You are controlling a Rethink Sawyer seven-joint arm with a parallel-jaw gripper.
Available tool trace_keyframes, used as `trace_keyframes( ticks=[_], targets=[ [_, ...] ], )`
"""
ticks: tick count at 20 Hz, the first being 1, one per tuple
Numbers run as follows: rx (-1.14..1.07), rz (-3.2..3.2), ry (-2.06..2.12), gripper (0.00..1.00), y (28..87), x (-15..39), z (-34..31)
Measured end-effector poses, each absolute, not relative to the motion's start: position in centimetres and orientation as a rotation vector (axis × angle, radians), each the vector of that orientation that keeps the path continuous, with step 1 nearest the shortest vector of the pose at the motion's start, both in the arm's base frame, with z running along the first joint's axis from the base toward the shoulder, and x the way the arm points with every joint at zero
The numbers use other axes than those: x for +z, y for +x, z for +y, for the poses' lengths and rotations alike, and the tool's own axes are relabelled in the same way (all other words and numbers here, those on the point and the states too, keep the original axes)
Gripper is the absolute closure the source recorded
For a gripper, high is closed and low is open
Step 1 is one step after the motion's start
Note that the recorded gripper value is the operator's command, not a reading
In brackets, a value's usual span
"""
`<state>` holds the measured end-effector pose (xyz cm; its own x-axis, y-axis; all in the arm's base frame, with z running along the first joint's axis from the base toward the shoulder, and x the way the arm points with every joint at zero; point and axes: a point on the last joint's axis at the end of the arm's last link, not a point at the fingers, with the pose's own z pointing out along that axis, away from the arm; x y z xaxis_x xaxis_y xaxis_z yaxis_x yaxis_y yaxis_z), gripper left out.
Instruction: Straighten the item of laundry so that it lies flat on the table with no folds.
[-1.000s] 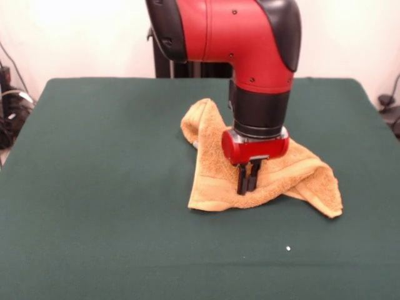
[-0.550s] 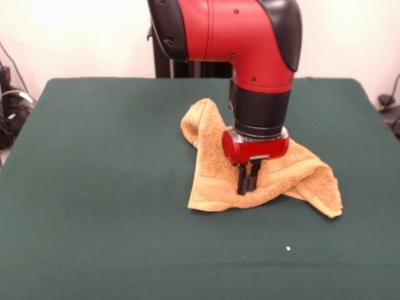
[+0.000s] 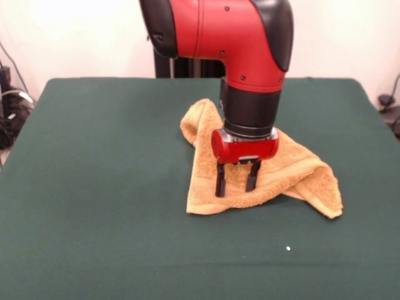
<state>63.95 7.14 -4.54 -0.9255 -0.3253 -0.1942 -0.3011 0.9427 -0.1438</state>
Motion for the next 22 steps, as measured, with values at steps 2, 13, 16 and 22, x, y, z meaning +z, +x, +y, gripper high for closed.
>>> trace_keyframes(
  ticks=[2, 13, 16, 22],
  targets=[
    [-0.161, 2.883, -0.461, 0.00, 64.0, -4.6, 7.2],
    [-0.083, 2.962, -0.090, 0.00, 64.3, -4.6, 6.7],
    [-0.050, 2.976, 0.098, 0.00, 64.4, -4.6, 6.4],
    [-0.006, 2.987, 0.418, 0.00, 63.8, -4.0, 6.1]
  ],
)
